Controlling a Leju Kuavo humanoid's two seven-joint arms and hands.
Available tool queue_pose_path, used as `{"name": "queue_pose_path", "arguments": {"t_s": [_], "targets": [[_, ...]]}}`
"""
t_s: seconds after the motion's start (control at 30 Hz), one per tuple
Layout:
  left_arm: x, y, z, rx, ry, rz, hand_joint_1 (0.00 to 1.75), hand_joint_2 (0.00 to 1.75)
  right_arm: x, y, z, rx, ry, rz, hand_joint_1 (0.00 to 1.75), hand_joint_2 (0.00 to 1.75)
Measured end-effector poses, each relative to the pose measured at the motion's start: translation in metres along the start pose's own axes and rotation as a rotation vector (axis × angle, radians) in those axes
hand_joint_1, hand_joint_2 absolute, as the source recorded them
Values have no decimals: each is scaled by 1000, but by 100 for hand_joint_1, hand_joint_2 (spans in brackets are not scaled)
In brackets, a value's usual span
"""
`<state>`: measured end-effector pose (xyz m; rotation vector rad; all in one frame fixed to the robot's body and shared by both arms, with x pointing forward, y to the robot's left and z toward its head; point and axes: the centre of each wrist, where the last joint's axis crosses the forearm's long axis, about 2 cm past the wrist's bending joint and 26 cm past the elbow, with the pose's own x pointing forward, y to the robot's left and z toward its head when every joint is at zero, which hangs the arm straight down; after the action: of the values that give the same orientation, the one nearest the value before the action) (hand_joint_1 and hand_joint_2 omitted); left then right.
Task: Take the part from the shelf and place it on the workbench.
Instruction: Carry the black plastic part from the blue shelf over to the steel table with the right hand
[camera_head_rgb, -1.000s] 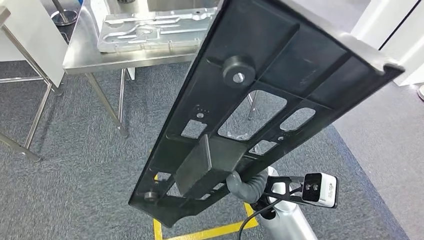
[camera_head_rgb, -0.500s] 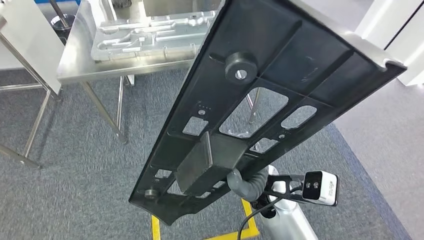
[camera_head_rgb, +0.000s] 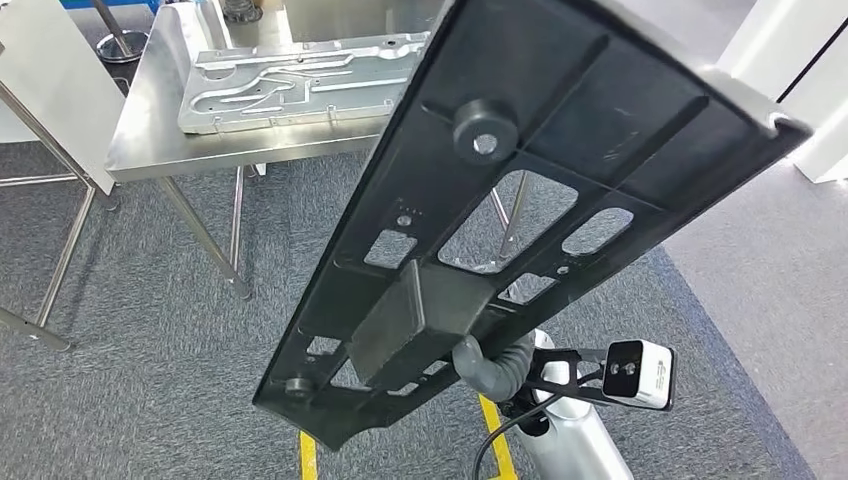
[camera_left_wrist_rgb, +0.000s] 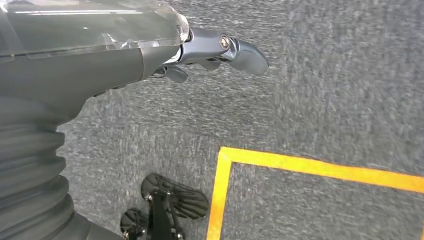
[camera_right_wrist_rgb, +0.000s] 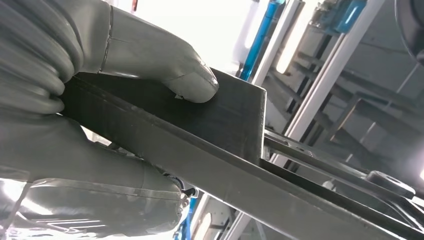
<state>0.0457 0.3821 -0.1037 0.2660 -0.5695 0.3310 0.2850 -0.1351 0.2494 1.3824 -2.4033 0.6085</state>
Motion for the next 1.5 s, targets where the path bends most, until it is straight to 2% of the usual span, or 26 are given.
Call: {"name": "queue_pose_path", "arguments": {"t_s": [0.43, 0.77, 1.13, 1.5], "targets": [[-5, -1, 3, 28, 59, 6, 0, 175, 1, 0, 5, -13, 16, 13, 175, 175], [-8, -1, 4, 24, 62, 7, 0, 175, 3, 1, 7, -8, 9, 5, 175, 175], [-6, -3, 3, 1, 47, 7, 0, 175, 6, -3, 5, -17, 25, 68, 175, 175], [-6, -4, 3, -8, 36, 5, 0, 175, 9, -2, 8, -9, 12, 36, 175, 175]]}}
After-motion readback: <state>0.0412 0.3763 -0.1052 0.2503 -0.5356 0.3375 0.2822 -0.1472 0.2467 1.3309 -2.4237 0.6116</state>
